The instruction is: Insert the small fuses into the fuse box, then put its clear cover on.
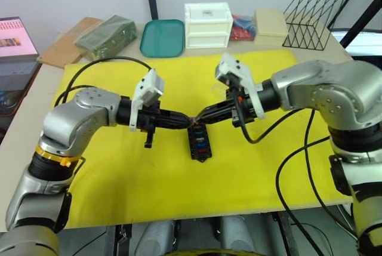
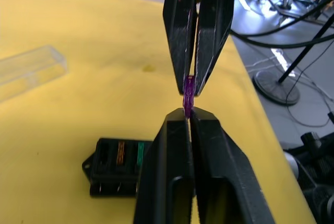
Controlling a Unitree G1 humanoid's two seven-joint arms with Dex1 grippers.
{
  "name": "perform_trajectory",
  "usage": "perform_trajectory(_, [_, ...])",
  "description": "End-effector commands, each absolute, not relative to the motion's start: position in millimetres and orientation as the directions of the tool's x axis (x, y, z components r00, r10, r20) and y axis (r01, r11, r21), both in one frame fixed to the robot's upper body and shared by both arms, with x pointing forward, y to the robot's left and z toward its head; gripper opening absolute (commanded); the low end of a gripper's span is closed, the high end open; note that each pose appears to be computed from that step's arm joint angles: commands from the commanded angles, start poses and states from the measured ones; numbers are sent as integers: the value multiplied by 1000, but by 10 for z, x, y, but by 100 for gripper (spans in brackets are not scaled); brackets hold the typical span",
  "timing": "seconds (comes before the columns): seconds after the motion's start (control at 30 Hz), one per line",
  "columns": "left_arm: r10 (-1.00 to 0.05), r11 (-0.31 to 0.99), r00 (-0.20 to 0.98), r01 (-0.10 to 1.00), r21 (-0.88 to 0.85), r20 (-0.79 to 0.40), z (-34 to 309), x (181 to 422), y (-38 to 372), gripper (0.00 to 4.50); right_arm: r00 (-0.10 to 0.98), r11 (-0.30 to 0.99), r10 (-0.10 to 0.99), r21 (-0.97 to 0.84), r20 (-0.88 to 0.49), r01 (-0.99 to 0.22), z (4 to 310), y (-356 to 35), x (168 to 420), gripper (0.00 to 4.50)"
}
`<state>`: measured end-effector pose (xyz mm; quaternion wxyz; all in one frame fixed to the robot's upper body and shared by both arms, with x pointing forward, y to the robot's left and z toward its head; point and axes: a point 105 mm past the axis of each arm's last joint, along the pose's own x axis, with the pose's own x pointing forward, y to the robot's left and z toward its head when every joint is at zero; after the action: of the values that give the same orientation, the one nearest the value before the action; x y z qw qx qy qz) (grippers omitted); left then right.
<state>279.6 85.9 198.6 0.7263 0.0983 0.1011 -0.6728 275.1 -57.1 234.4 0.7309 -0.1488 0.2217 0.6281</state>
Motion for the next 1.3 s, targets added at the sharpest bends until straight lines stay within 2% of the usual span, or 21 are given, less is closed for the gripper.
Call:
perform_trajectory(0.03, [-947, 112, 117, 993, 34, -300, 1925, 2827, 953, 126, 149, 134, 871, -66, -469, -989, 2417, -619, 2868, 0])
perform_trajectory(0.13, [-937, 127, 134, 991, 43, -323, 1792, 2827, 1032, 230, 170, 103, 864, -165, -474, -981, 2319, -692, 3010, 0])
perform_trajectory(0.33, [-921, 176, 203, 978, 110, -334, 1693, 2922, 1036, 440, 137, -9, 860, -285, -492, -959, 2139, -718, 3171, 0])
perform_trajectory(0.63, [-922, 176, 230, 965, 192, -311, 1670, 3012, 882, 448, 89, -79, 842, -285, -532, -955, 1976, -685, 3269, 0])
perform_trajectory(0.87, [-916, 170, 225, 968, 185, -332, 1557, 3013, 886, 448, 83, -69, 836, -255, -542, -964, 1882, -661, 3335, 0])
perform_trajectory(1.3, [-902, 166, 228, 967, 192, -367, 1396, 3181, 883, 448, 99, -50, 836, -253, -540, -966, 1814, -627, 3392, 0])
